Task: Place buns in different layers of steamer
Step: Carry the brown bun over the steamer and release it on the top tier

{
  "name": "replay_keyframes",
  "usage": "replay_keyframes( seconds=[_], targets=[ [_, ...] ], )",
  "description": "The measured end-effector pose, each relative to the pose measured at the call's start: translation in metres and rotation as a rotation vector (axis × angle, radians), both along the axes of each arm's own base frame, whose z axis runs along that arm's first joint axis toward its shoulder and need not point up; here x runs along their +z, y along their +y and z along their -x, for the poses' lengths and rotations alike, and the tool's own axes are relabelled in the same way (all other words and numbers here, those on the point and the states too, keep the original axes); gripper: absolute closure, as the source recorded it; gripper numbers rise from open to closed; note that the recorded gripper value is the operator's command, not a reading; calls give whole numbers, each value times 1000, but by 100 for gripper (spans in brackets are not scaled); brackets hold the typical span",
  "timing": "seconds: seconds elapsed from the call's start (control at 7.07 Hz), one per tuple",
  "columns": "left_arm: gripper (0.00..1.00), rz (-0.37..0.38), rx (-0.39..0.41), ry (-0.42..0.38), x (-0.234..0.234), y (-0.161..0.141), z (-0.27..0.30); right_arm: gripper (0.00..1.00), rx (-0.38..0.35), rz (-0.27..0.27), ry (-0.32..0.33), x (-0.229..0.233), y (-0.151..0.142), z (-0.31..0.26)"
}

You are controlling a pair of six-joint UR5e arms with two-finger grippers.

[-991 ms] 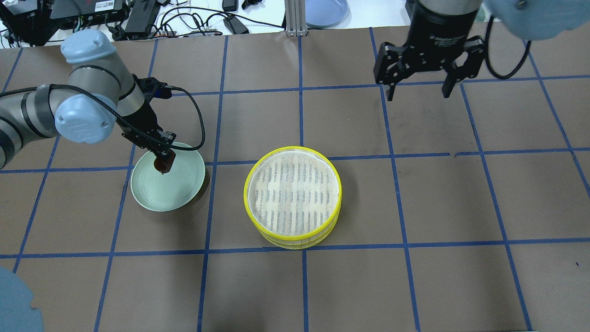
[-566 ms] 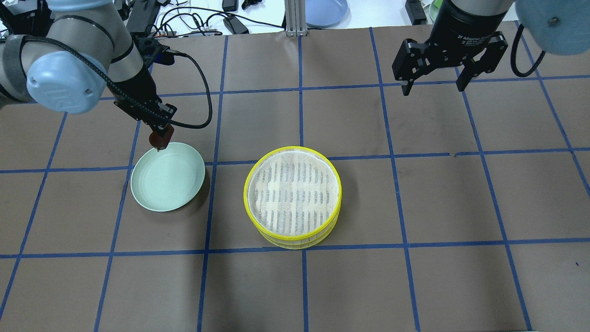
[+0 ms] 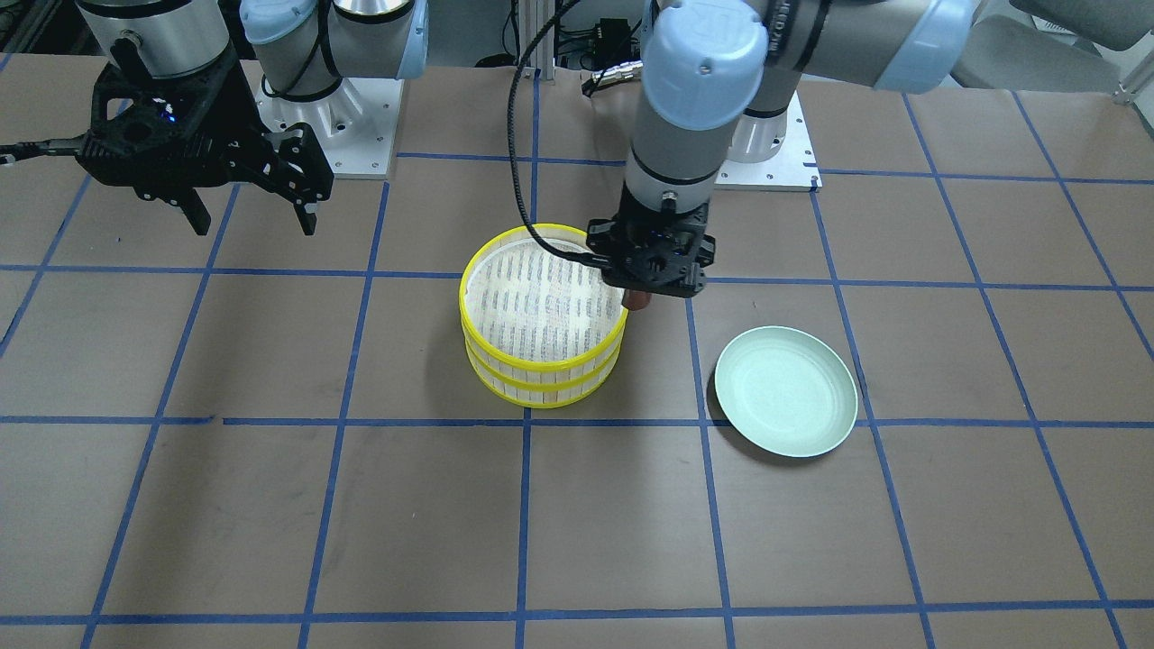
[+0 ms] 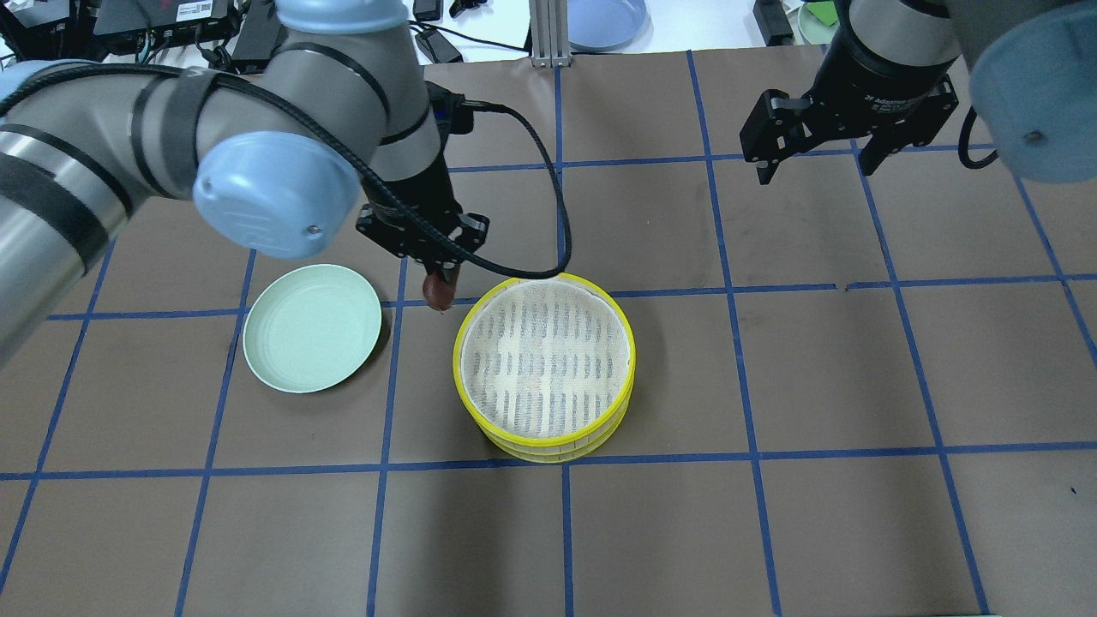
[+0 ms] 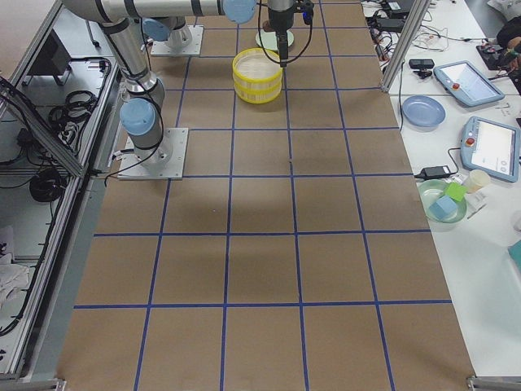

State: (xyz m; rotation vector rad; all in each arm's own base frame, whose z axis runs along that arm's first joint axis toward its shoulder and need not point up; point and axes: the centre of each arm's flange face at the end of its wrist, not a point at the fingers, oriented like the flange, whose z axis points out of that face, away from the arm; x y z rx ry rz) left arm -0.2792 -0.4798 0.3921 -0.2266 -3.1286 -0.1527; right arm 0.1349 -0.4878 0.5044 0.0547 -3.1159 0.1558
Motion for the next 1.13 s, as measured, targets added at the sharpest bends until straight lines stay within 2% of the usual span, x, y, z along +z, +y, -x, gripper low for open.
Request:
replay_keyframes(
  seconds=[0.14, 0.28, 0.42, 0.57, 1.13],
  targets=[
    [97, -23, 21, 12, -12, 12, 22, 0, 0, 0, 2, 0, 0, 0],
    [69, -39, 34, 14, -28, 18, 31, 0, -1, -2, 2, 0, 0, 1],
    [27, -46, 39, 14, -42, 19, 34, 0, -1, -2, 3, -1, 0, 1],
    [0, -54, 40, 11, -54, 19, 36, 0, -2, -3, 3, -1, 0, 1],
    [0, -41, 62, 9, -54, 19, 38, 0, -1, -3, 4, 0, 1, 0]
  ],
)
